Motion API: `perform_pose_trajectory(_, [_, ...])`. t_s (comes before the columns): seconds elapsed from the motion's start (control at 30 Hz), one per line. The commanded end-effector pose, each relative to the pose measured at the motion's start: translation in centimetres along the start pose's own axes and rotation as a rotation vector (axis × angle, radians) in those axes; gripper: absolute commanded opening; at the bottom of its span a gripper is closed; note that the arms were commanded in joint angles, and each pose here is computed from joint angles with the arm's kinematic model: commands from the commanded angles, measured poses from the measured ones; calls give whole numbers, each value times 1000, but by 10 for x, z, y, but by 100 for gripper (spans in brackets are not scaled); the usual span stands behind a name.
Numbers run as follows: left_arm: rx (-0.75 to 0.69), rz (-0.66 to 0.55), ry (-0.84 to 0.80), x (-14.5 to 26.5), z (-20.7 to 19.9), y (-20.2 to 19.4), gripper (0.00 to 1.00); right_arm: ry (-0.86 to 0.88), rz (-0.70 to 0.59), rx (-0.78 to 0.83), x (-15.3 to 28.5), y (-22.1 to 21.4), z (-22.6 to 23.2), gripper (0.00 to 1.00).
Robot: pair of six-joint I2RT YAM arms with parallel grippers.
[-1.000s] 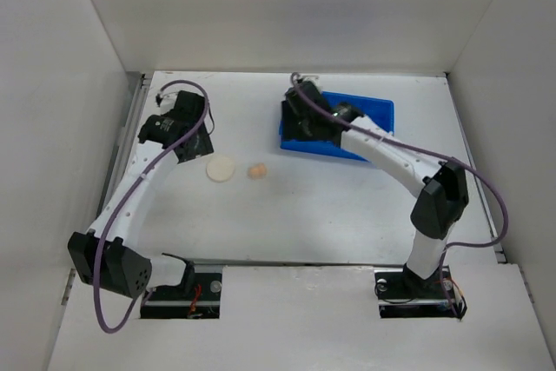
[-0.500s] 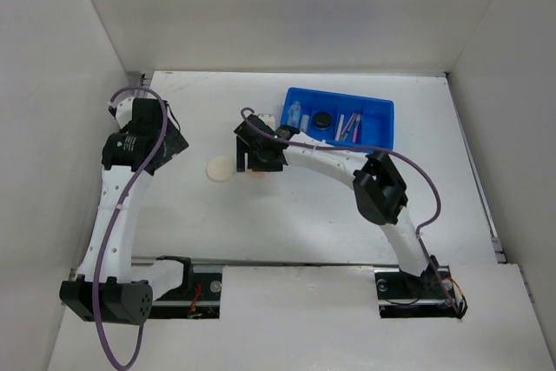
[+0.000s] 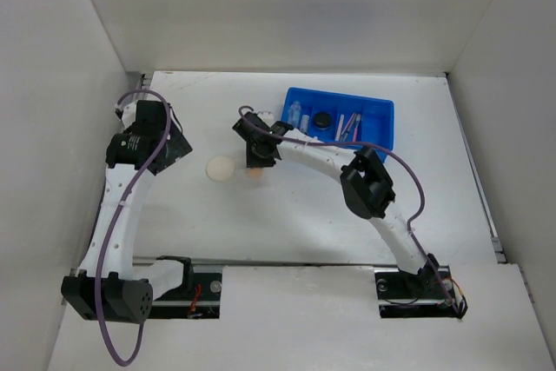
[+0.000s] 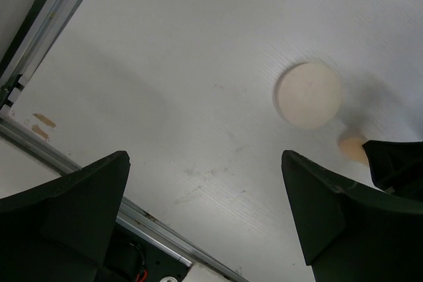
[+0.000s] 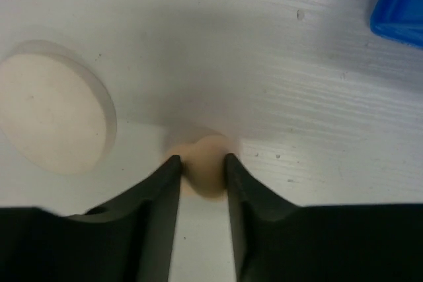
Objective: Organize the makeup
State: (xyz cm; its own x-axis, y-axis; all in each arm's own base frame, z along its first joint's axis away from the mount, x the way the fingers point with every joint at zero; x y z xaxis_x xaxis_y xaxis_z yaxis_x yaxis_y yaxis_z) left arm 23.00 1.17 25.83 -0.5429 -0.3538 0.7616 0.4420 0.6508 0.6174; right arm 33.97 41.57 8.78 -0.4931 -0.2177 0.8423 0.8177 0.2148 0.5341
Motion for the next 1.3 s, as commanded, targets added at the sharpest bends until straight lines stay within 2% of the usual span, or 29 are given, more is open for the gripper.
perform_pose_trajectory(0.0, [13, -30, -16, 5, 2, 7, 99, 60, -37, 5, 21, 16, 10, 37])
perform_pose_trajectory(0.07, [13, -30, -16, 5, 2, 7, 99, 74, -38, 13, 35, 15, 7, 18])
perform_pose_trajectory(0.13, [19, -38, -58, 7, 1, 5, 99, 87, -133, -2, 75, 36, 1, 9])
perform_pose_trajectory(0.2, [28, -53, -75, 10, 0, 8, 99, 33, -219, -20, 109, 51, -20, 5])
perform_pose_trajectory(0.3, [25, -41, -75, 8, 0, 5, 99, -28, -242, -62, 128, 58, -65, 5])
perform_pose_trajectory(0.37, [20, -31, -115, 7, -7, 3, 99, -57, -317, -118, 160, 74, -99, 5])
perform_pose_trajectory(0.4, [19, -23, -125, 5, -8, 1, 99, -127, -340, -165, 163, 84, -135, 5])
perform_pose_trajectory(0.47, [19, -27, -165, 8, -13, 3, 99, -206, -368, -222, 174, 89, -178, 5])
perform_pose_trajectory(0.5, [18, -11, -181, 9, -16, 1, 99, -263, -368, -281, 172, 97, -218, 5])
perform_pose_trajectory(0.73, [-28, -8, -186, 8, -17, 2, 99, -492, -359, -482, 159, 102, -349, 5])
perform_pose_trajectory(0.87, [-32, 5, -186, 8, -16, 0, 99, -565, -288, -527, 133, 92, -387, 5])
perform_pose_trajectory(0.93, [-41, 4, -186, 8, -16, 0, 99, -548, -254, -546, 118, 88, -394, 6])
perform_pose_trajectory(1.0, [-41, 4, -186, 8, -16, 0, 99, -561, -235, -543, 113, 84, -395, 12])
perform_pose_trajectory(1.03, [-44, 10, -180, 6, -16, -1, 99, -562, -226, -542, 110, 83, -396, 21])
perform_pose_trajectory(1.1, [-44, 10, -180, 6, -16, -1, 99, -584, -244, -553, 113, 86, -398, 31])
perform_pose_trajectory(1.13, [-44, 10, -180, 6, -16, -1, 99, -586, -233, -551, 109, 84, -399, 44])
perform_pose_trajectory(1.17, [-44, 10, -180, 6, -16, -1, 99, -586, -236, -552, 112, 86, -399, 51])
perform_pose_trajectory(1.23, [-41, 4, -186, 8, -17, 1, 99, -573, -234, -552, 111, 87, -397, 63])
perform_pose_trajectory(1.27, [-44, 16, -187, 9, -17, -1, 99, -560, -248, -542, 119, 90, -395, 65])
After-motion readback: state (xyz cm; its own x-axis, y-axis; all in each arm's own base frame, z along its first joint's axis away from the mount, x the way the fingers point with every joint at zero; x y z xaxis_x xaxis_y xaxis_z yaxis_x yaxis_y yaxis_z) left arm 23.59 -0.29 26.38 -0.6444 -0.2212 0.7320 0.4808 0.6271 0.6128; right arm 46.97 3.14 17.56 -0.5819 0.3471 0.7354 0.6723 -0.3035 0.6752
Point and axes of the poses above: each gripper's point midway between its finger pads, its own x axis back along the fingers, its own z axis along the line the jaws close on, y = z × x, the point moved 4 cm from there along x, back along the fingers, and after that the axes turned 13 degrees about x, right-handed, at the moved point
